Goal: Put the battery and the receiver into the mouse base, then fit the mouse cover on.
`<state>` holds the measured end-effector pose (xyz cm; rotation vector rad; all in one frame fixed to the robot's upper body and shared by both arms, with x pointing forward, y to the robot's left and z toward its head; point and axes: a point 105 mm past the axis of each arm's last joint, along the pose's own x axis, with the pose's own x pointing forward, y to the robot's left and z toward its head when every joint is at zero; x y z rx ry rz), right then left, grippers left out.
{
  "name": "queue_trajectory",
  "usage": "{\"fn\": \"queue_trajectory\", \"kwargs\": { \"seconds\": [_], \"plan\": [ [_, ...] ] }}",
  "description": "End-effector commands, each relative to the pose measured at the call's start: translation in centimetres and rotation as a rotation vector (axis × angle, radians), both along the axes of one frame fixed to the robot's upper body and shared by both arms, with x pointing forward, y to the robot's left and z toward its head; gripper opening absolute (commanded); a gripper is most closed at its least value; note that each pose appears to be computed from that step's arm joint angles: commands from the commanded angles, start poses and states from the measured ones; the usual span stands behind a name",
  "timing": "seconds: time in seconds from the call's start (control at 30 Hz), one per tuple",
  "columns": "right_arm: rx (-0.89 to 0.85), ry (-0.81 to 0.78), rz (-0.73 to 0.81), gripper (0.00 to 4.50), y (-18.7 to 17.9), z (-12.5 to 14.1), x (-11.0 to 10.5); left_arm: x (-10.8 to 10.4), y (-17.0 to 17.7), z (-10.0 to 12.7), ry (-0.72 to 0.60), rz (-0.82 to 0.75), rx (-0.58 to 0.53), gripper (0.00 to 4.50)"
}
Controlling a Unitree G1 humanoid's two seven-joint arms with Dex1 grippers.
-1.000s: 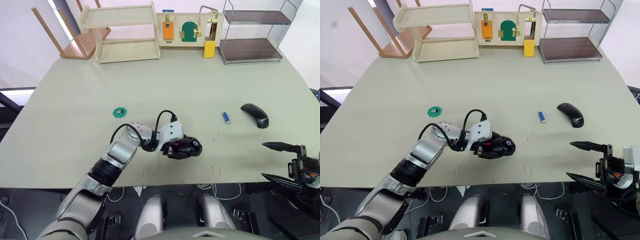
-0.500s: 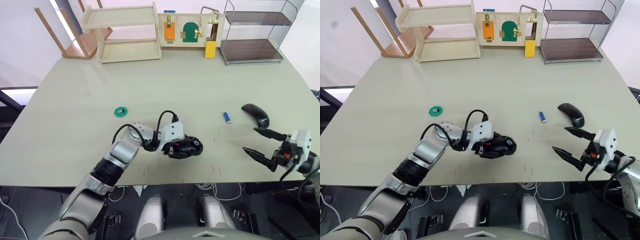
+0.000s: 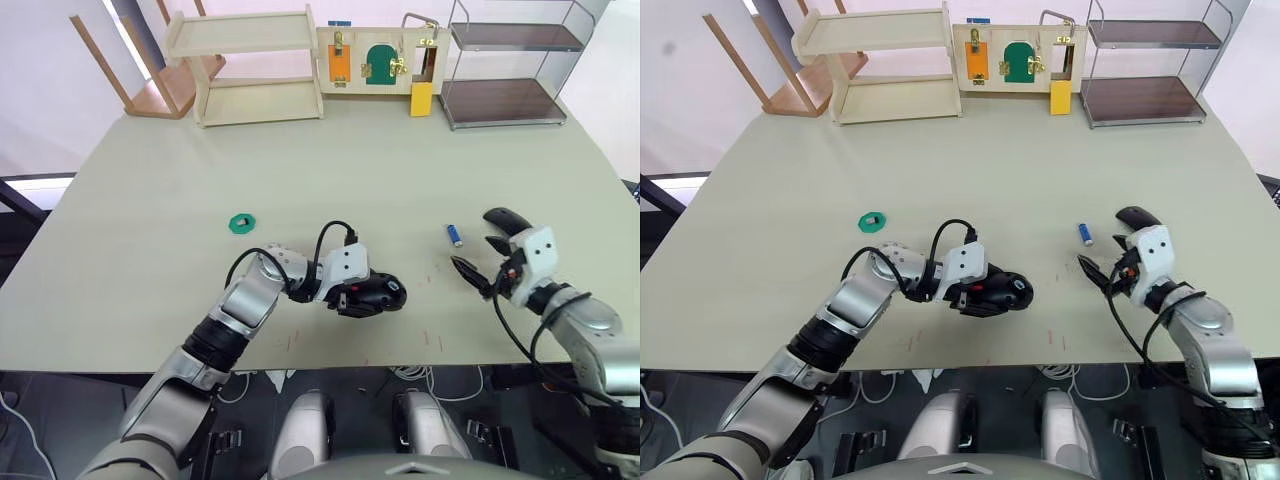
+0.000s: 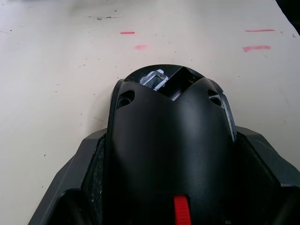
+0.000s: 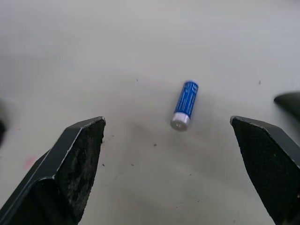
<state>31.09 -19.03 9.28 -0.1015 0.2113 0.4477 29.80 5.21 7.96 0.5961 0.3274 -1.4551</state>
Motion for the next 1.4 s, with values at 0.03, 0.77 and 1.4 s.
{"fn": "queue_trajectory", "kwargs": {
  "seconds": [0.03,0.77,1.4],
  "plan": [
    [-0.03,0.011,-0.067,4.5,0.5,0.5,0.7,-0.5,-0.2,-0.6,0.033,-0.018,0.015,2.98],
    [-0.008,0.03,-0.164,0.82,1.3,-0.3,3.1,-1.0,0.0,-0.9,0.054,-0.018,0.025,2.98],
    [-0.046,0.101,0.126,0.07,2.3,2.0,-1.0,-1.3,0.0,-1.0,0.064,-0.016,0.03,2.98]
  ]
}}
